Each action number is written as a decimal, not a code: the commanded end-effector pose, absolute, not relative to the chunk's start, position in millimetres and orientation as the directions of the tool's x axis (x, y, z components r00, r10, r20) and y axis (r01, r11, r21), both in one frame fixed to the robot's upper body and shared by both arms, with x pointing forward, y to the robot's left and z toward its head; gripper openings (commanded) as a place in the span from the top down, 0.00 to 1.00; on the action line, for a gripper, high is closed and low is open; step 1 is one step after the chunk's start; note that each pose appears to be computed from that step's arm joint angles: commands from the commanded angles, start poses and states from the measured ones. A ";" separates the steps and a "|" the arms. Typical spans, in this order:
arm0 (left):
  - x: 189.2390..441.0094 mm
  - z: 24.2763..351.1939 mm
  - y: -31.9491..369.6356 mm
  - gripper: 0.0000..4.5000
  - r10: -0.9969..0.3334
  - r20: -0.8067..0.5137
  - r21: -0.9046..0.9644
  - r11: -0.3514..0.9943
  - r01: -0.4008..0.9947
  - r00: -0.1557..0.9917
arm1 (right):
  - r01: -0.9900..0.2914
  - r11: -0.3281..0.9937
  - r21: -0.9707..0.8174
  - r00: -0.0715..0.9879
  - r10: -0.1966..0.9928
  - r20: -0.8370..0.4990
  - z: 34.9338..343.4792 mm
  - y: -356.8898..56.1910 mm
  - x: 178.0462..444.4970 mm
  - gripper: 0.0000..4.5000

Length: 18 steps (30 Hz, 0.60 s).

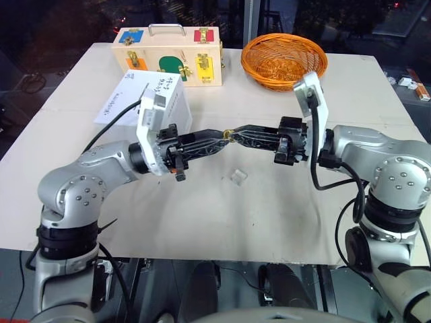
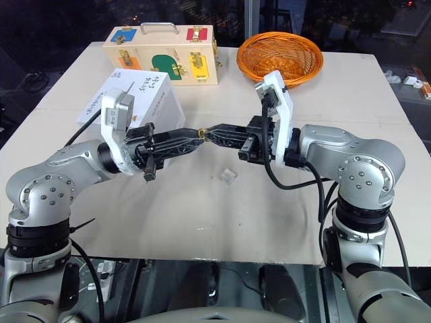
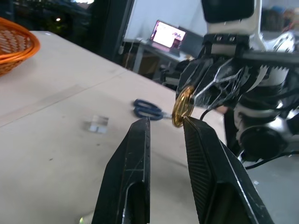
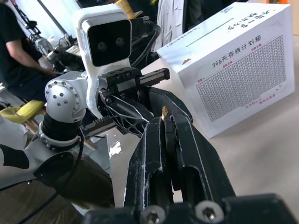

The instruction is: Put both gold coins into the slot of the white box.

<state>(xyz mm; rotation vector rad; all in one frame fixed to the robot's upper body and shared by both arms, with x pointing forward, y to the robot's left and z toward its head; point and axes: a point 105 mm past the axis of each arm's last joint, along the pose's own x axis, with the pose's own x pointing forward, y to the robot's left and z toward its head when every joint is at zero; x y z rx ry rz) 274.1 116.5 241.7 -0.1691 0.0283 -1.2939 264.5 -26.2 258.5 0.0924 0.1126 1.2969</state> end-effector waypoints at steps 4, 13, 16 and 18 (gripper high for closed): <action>270.2 245.7 121.3 0.75 -0.964 0.090 -0.137 0.236 0.962 0.249 | -0.968 0.231 0.095 0.232 0.973 0.000 266.3 -24.9 253.8 1.00; 263.2 230.8 139.1 0.97 -0.970 0.101 -0.160 0.202 0.966 0.220 | -0.977 0.183 0.112 0.184 0.983 0.006 266.8 -21.7 246.3 1.00; 261.9 232.7 137.8 0.97 -0.972 0.107 -0.163 0.192 0.968 0.211 | -0.978 0.172 0.117 0.173 0.985 0.004 266.1 -21.2 243.9 1.00; 259.0 235.4 137.1 0.97 -0.974 0.116 -0.177 0.174 0.969 0.196 | -0.978 0.173 0.118 0.174 0.985 0.002 265.6 -21.5 243.7 1.00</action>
